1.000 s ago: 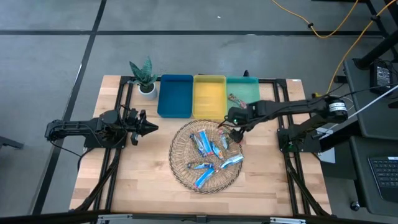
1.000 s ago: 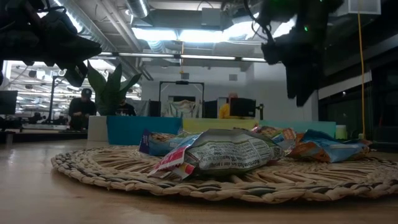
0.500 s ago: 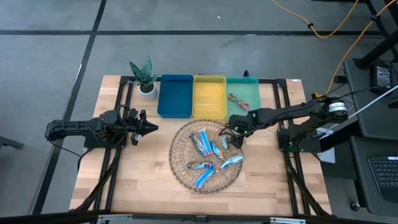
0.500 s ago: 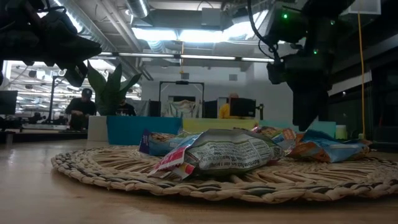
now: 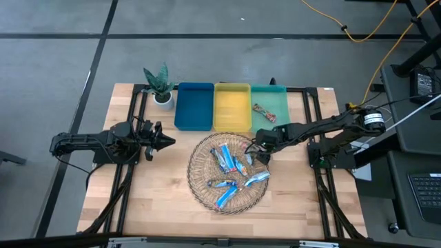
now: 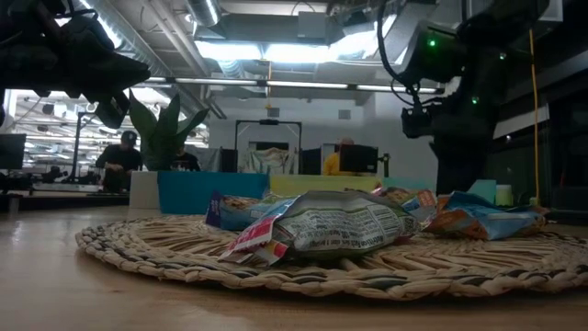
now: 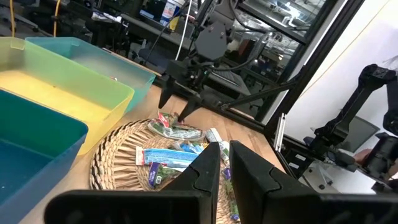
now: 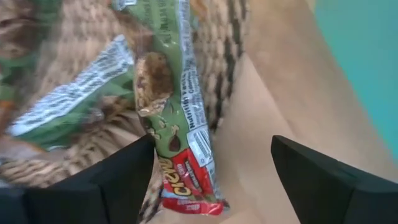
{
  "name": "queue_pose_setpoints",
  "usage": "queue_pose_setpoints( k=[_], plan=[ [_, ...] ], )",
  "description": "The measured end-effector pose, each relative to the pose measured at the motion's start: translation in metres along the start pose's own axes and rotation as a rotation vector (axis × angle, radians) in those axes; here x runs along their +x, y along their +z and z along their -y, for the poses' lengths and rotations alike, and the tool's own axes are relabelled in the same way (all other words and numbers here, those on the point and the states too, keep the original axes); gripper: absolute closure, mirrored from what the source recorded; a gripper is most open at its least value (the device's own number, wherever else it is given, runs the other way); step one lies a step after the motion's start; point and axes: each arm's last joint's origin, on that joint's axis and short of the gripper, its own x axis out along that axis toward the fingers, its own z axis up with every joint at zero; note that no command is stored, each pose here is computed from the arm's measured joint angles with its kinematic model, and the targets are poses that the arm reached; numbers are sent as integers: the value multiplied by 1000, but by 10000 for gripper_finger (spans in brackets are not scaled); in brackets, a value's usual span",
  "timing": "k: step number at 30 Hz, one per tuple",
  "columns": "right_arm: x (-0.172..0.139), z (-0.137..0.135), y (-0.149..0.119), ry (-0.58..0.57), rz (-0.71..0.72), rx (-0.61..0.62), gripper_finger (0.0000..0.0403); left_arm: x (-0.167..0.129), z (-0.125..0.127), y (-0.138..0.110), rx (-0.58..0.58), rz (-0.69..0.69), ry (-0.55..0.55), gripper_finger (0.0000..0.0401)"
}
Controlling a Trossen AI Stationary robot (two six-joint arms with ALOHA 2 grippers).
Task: Pick and place Granola Bars by type
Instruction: Put the red granola bar into the green bin
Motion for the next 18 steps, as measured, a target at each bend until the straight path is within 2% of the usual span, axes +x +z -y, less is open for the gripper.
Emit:
queue_pose_setpoints(
  k=[5, 12, 18],
  plan=[
    [0, -1, 2, -2, 33, -9, 123, 0, 0, 0, 0, 0, 0, 370],
    [0, -4, 6, 54, 65, -61, 210, 0, 0, 0, 0, 0, 1, 370],
    [0, -4, 6, 55, 66, -74, 288, 0, 0, 0, 0, 1, 0, 370]
  ],
)
